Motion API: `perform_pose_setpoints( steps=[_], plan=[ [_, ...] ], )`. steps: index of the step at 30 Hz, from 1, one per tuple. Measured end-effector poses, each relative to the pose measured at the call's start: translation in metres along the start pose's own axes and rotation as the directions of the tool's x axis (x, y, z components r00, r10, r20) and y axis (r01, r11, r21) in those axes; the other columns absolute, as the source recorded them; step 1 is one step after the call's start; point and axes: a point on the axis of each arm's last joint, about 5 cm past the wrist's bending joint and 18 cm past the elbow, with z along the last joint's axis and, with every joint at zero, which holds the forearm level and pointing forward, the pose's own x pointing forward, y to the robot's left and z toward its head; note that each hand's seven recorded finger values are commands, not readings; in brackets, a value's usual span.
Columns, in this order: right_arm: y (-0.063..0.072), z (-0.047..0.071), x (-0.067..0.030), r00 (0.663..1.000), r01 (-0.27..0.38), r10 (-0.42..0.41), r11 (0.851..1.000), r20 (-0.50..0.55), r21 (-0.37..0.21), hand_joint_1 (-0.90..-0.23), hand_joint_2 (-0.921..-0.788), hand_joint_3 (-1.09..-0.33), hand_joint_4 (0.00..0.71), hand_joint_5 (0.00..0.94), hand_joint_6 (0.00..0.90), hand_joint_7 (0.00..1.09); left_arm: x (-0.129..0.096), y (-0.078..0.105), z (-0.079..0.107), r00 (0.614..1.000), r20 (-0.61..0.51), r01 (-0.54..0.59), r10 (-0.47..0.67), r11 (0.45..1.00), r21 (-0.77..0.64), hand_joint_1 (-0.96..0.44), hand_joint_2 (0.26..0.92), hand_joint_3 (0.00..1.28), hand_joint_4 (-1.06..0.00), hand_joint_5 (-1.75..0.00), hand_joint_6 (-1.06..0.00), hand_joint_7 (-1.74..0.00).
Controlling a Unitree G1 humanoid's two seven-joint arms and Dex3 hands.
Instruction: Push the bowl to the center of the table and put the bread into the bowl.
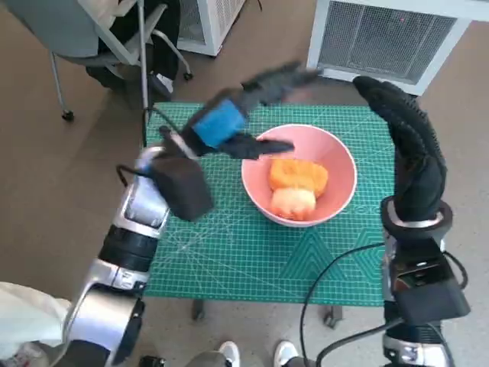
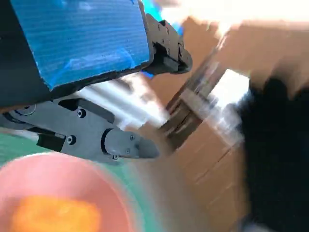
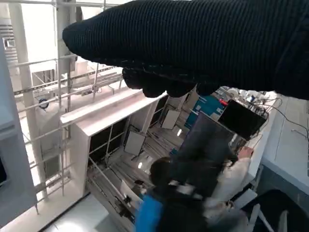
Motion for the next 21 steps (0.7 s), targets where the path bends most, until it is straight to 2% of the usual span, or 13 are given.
perform_pose_setpoints(
  steps=[2,6,13,21],
  plan=[
    [0.0,0.001,0.002,1.0,0.001,-0.001,1.0,0.002,0.0,-0.554,-0.921,-0.74,0.29,0.008,0.0,0.68,-0.004,-0.002,0.001,0.998,0.026,-0.051,0.053,0.996,-0.071,-0.35,0.921,0.31,-0.26,-0.25,-0.04,-0.89],
    [0.0,0.002,0.0061,1.0,0.002,-0.002,1.0,0.008,0.002,-0.544,-0.921,-0.741,0.29,0.008,0.0,0.68,-0.013,-0.011,-0.001,0.988,0.058,-0.128,0.142,0.972,-0.199,-0.35,0.921,0.36,-0.12,-0.5,-0.01,-0.95],
    [0.002,0.003,0.012,1.0,0.004,-0.005,1.0,0.015,0.013,-0.545,-0.921,-0.739,0.291,0.008,-0.001,0.69,-0.028,-0.024,-0.009,0.966,0.055,-0.219,0.252,0.913,-0.344,-0.36,0.921,0.39,-0.04,-0.66,0.0,-0.99],
    [0.004,0.003,0.0144,1.0,0.006,-0.006,1.0,0.011,0.031,-0.532,-0.921,-0.74,0.291,0.007,-0.001,0.69,-0.038,-0.024,-0.012,0.954,0.094,-0.233,0.285,0.902,-0.364,-0.34,0.921,0.39,0.0,-0.73,0.0,-0.98]
  ],
)
